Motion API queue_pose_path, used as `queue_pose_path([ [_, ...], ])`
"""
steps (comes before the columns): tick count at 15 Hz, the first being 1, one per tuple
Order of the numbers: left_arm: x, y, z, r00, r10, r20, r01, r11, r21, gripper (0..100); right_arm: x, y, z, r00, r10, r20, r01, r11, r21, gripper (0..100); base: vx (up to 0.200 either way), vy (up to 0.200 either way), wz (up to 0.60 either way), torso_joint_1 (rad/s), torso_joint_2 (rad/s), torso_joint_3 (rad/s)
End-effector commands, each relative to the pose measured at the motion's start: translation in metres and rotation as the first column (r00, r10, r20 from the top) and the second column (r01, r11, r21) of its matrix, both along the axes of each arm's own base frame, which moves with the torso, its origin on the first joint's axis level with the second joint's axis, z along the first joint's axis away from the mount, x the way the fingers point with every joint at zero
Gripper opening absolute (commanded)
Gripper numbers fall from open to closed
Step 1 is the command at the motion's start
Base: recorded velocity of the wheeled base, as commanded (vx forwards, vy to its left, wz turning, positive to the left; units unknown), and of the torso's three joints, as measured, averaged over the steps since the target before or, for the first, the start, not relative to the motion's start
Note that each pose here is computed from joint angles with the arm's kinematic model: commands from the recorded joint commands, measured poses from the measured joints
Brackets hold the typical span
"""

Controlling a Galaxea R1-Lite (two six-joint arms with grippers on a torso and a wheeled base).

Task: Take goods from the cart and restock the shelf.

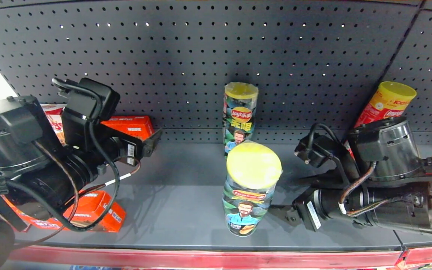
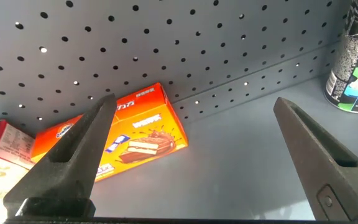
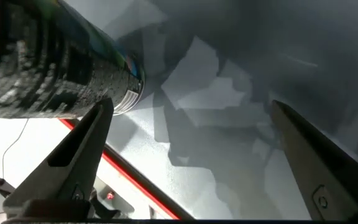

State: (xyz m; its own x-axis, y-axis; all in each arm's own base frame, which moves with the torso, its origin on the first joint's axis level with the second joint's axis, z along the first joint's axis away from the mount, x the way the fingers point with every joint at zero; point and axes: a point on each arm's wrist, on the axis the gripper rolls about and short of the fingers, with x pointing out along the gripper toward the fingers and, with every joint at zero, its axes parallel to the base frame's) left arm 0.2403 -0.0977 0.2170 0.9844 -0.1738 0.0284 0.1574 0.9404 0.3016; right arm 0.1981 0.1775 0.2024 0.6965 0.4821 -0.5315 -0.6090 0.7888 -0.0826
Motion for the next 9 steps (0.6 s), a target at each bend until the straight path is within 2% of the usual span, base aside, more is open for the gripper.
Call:
queue_pose_path([
  [1, -0.006, 0.003, 0.003, 1.0, 0.002, 0.01, -0.001, 1.0, -0.006, 100, -0.004, -0.005, 0.006, 1.0, -0.003, 0.017, 0.003, 1.0, 0.015, 100, 0.0, 0.0, 0.0, 0.0, 0.0, 0.0],
  [5, -0.061, 0.026, 0.019, 0.997, -0.005, 0.083, 0.008, 0.999, -0.037, 100, -0.042, -0.039, 0.052, 0.985, -0.017, 0.171, -0.01, 0.987, 0.158, 100, 0.0, 0.0, 0.0, 0.0, 0.0, 0.0],
  [7, -0.087, 0.036, 0.024, 0.993, -0.009, 0.116, 0.015, 0.999, -0.046, 100, -0.063, -0.056, 0.062, 0.971, -0.024, 0.236, -0.029, 0.976, 0.217, 100, 0.0, 0.0, 0.0, 0.0, 0.0, 0.0],
  [8, -0.11, 0.045, 0.026, 0.989, -0.015, 0.145, 0.023, 0.998, -0.055, 100, -0.08, -0.069, 0.066, 0.953, -0.023, 0.301, -0.06, 0.963, 0.264, 100, 0.0, 0.0, 0.0, 0.0, 0.0, 0.0],
  [9, -0.123, 0.051, 0.026, 0.987, -0.012, 0.162, 0.022, 0.998, -0.061, 100, -0.091, -0.079, 0.069, 0.938, -0.028, 0.345, -0.071, 0.96, 0.272, 100, 0.0, 0.0, 0.0, 0.0, 0.0, 0.0],
])
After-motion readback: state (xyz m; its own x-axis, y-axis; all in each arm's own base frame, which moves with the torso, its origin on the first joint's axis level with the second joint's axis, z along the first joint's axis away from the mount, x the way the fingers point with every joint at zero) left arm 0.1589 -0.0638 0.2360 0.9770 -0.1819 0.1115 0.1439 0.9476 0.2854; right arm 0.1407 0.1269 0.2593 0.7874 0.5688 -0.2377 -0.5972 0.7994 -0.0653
